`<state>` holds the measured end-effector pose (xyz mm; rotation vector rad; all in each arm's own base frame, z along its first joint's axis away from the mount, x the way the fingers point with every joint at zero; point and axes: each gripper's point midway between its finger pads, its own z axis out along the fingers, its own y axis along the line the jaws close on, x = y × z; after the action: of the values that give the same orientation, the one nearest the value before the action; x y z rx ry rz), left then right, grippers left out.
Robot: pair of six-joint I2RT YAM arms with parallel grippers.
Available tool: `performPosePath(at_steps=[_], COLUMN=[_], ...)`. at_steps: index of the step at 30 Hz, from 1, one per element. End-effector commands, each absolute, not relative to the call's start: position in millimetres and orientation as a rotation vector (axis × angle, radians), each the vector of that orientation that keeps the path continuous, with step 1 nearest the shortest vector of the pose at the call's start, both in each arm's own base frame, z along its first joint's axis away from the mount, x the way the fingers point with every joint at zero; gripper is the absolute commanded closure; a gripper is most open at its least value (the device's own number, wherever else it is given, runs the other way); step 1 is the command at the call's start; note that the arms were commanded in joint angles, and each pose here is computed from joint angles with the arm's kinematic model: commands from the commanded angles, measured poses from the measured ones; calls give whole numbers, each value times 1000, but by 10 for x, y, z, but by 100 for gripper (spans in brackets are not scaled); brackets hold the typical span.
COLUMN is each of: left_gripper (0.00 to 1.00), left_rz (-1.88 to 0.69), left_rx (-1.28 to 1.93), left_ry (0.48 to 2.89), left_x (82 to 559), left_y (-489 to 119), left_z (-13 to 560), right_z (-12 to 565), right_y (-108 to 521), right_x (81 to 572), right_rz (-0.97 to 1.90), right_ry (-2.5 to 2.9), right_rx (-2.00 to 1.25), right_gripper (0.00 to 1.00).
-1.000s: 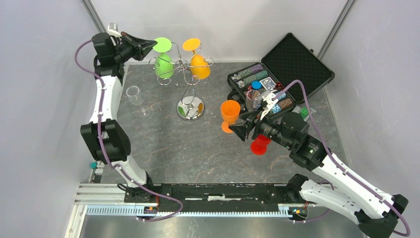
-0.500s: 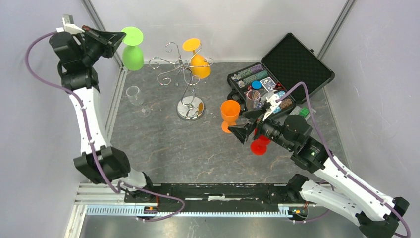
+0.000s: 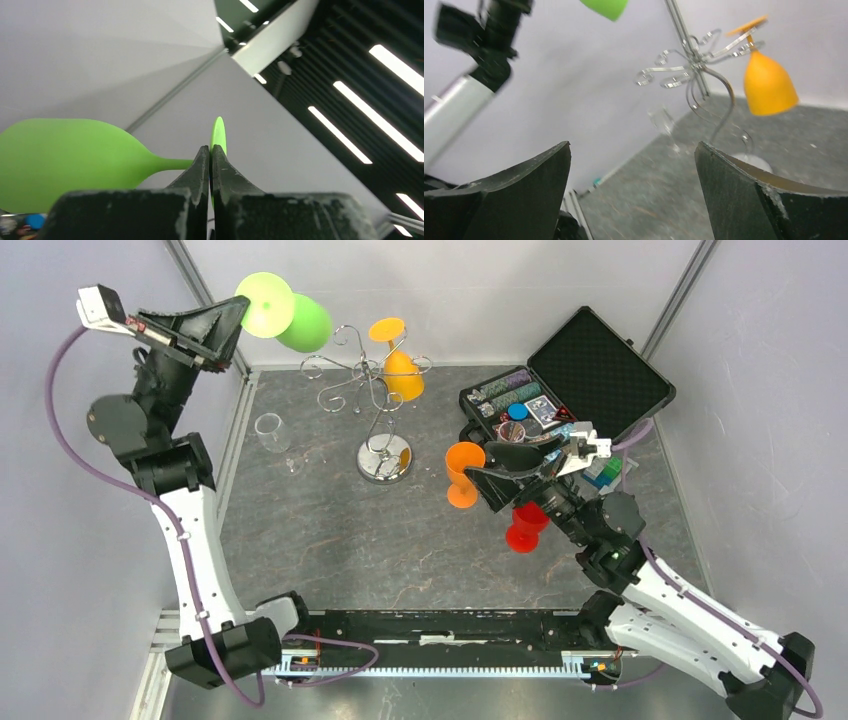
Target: Take the wine glass off the wine glass rack
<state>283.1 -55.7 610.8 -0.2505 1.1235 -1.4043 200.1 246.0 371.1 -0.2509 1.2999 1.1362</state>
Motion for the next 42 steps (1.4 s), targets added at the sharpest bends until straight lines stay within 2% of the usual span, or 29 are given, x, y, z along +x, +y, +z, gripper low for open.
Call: performPosePath(at_steps=[1,10,17,25,31,35,42], left_gripper=[98,98,98,98,98,98,98], left_rz=[-1743,-2148,-2352,-2450,-2467,-2479,-2487], left_rx=[-238,-352,-440,-433,-409,-414,-414], left_ry=[965,933,932,934,939,933,917], left_x=[2347,2051,1962,1791,1720,1719,1710], left_y=[-716,-908,-1021,-1117,-1150,-1143,-1128], left_z=[6367,6151,5926,5860,5893,5895,5928], right_z=[4358,4576,4785,4892,4963,5129,5304], right_y=[2383,2677,3081,3445,3450,3389,3334], right_x=[1888,2016,2073,2208,2161,1903,1608], right_rz=[1333,1500,1557,1599,1628,1693,1749], right_ry=[1022,957,907,870,778,619,432], right_rx=[-120,-44,-93,-111,-123,-213,-330], right_gripper=[2,2,2,2,3,13,45])
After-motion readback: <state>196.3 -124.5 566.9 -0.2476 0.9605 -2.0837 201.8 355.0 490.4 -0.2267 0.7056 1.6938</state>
